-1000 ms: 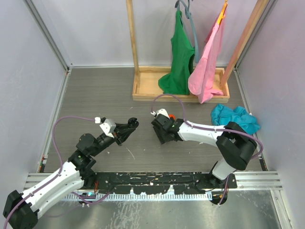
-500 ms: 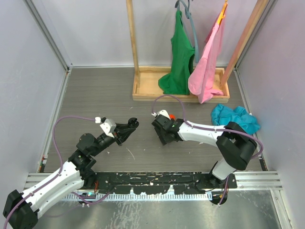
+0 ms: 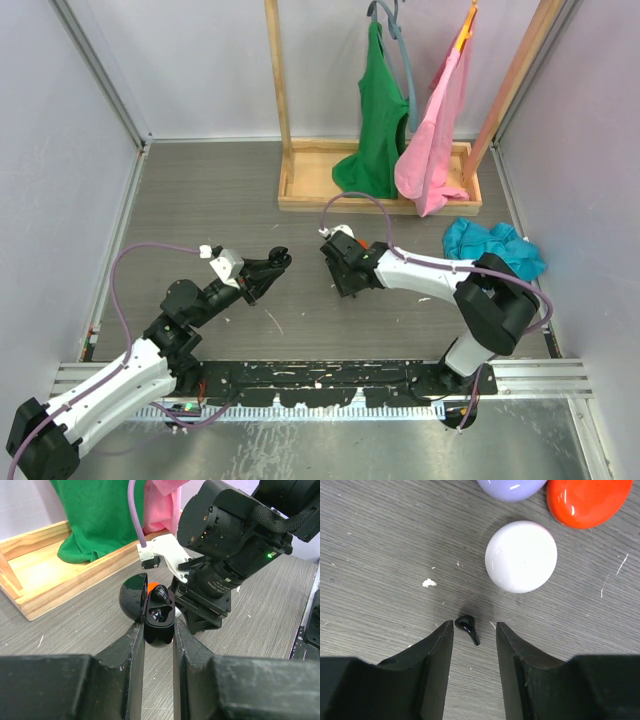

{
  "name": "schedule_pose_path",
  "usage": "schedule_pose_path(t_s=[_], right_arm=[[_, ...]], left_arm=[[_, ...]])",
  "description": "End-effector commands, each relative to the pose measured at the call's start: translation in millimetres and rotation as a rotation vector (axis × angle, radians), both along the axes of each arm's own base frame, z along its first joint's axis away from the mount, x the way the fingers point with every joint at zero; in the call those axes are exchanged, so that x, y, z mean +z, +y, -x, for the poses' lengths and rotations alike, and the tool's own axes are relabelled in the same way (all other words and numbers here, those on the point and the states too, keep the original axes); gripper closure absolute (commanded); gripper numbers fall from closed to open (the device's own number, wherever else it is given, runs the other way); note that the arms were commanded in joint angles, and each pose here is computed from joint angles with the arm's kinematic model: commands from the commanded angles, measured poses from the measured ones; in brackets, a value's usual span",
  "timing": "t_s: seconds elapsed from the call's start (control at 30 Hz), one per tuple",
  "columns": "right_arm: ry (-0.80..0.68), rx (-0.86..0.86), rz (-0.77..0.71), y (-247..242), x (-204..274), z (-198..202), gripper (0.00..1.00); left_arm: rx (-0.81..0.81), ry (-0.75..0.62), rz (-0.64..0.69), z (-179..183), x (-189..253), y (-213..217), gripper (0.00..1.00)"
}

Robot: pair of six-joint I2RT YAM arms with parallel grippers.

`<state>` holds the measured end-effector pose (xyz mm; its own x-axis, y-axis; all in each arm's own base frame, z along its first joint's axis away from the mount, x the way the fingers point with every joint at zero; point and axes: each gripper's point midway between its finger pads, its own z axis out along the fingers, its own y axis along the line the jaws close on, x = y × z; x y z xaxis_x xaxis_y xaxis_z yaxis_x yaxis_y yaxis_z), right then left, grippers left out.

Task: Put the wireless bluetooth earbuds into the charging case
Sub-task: Pick up the earbud from the center of the board.

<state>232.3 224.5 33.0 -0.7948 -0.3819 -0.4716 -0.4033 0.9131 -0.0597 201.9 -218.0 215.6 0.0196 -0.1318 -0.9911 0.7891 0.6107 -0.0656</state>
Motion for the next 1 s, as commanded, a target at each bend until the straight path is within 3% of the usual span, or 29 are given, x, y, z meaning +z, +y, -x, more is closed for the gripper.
schedule_pose_path(t_s=[0.0,0.63,0.97], right_arm=[[0.016,0.025,-0.067,20.2,9.3,-7.1,0.56],[0.140,0.044,0.019,9.3,-12.0,3.7,0.70],[0.081,0.040,-0.032,13.6,7.1,-1.2,0.82]], left_arm=[[0.010,-0.050,0.045,-1.4,18.7,1.4,0.98],[0.005,-0.050,0.042,-0.9,19.1,0.8,0.98],[-0.001,-0.044,0.026,-1.6,14.9,-1.1,0.98]])
